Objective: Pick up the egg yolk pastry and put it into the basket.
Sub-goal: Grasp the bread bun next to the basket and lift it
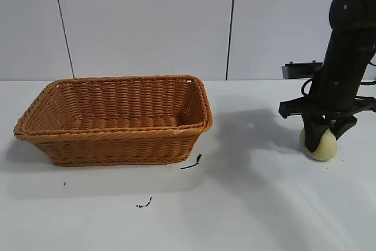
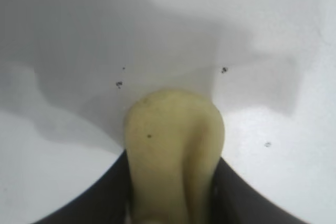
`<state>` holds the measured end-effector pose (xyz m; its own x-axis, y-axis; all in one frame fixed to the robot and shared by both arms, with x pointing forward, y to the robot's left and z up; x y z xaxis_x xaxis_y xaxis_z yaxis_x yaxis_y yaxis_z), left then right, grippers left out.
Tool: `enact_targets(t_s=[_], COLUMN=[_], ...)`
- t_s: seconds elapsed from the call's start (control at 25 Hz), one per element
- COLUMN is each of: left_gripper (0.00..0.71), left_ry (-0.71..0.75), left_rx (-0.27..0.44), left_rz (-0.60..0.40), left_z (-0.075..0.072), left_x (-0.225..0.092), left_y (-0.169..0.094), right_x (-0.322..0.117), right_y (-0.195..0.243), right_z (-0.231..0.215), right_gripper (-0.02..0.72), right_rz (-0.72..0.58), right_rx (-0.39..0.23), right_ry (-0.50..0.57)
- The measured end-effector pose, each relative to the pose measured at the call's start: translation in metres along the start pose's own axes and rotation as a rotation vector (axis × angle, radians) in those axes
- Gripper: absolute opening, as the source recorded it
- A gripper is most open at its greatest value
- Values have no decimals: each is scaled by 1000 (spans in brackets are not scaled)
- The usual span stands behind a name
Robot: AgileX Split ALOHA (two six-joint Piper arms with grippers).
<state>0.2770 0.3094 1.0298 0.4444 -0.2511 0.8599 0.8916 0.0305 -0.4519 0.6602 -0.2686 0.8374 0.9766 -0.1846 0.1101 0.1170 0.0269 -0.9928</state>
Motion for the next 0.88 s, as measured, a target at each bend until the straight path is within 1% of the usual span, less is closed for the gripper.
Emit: enact_targets(t_s=[0.36,0.52,0.64,0.76,0.88], left_gripper=[696,696,696,696,696], left_ry=[0,0,0,0,0], left_rx=[0,0,0,0,0], left_rz=[0,0,0,0,0], left_z=[0,0,0,0,0], left_x=[0,0,0,0,0], left_y=[0,0,0,0,0], right_x=[0,0,1,7,25], right_y=[0,0,-2,-12,-43], right_z=[0,0,1,2,8], right_gripper=[162,92,71,62,61], right_rz=[1,-1,0,14,-35], right_rx=[0,1,1,-2,12], right_ry=[1,1,0,-1,-4])
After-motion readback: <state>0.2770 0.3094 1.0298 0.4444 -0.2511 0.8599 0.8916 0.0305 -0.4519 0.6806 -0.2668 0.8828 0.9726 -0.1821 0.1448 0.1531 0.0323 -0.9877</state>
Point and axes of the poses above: a point on each arm's last joint axis where the gripper is mounted, y pointing out along that axis toward the gripper, z along the wrist's bending axis when the last joint is at zero, x = y × z, the point moved 5 cm from there along y, pointing out along that axis toward the gripper, and after that the axes turned 15 degrees about y, right-handed, at the moved point
